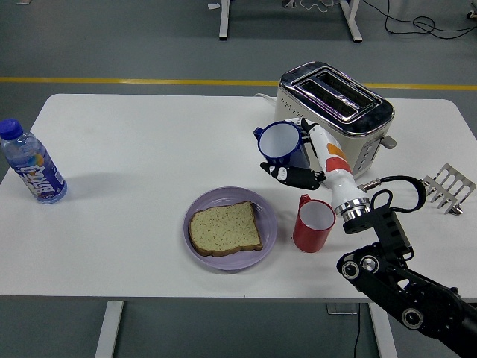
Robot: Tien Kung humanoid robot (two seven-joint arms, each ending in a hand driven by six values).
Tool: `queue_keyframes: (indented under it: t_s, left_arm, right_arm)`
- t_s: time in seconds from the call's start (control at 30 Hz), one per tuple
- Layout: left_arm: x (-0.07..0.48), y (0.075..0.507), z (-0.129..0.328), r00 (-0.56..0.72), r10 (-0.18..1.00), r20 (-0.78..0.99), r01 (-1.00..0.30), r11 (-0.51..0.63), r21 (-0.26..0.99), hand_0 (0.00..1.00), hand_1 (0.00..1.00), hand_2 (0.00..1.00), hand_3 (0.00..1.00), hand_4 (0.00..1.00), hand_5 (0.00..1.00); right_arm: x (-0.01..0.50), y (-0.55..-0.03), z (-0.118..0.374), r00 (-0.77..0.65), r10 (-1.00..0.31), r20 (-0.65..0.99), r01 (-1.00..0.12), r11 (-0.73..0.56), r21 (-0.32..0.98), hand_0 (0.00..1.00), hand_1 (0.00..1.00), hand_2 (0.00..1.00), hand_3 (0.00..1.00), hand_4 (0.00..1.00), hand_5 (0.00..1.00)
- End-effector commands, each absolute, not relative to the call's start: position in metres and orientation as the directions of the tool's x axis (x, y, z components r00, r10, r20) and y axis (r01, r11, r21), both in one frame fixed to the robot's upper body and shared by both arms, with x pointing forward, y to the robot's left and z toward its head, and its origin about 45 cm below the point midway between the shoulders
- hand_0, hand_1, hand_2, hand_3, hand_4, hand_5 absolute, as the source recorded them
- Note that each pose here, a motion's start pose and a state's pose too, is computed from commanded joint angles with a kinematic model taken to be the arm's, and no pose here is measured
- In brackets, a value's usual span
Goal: Pick up the cup,pour liquid into bread,place the cup on the desk
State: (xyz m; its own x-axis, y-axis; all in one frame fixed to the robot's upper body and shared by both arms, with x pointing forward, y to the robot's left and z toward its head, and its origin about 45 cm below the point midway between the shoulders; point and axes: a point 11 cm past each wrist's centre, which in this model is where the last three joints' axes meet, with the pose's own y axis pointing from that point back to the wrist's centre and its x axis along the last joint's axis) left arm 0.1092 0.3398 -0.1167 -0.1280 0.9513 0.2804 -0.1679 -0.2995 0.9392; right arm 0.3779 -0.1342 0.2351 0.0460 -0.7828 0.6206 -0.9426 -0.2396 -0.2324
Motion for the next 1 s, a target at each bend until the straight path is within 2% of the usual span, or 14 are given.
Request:
queue_keyframes:
  t_s: [0.37, 1.0]
  left_arm:
    - [0.11, 0.34, -0.117, -0.136, 0.951, 0.278, -0.17, -0.299, 0.939, 0.684, 0.691, 0.696, 0.549, 0.255, 0.998]
    - [0.11, 0.339, -0.117, -0.14, 0.951, 0.276, -0.171, -0.298, 0.939, 0.684, 0.692, 0.696, 0.55, 0.255, 0.998]
  right_arm:
    - [0.385, -0.121, 0.232, 0.037, -0.691, 0.722, -0.927, -0.294, -0.234, 0.313, 0.273, 0.417, 0.444, 0.779, 0.014]
    - [0.392, -0.111, 0.246, -0.132, -0.419, 0.898, -0.841, -0.432, -0.325, 0.319, 0.276, 0.419, 0.444, 0.774, 0.011]
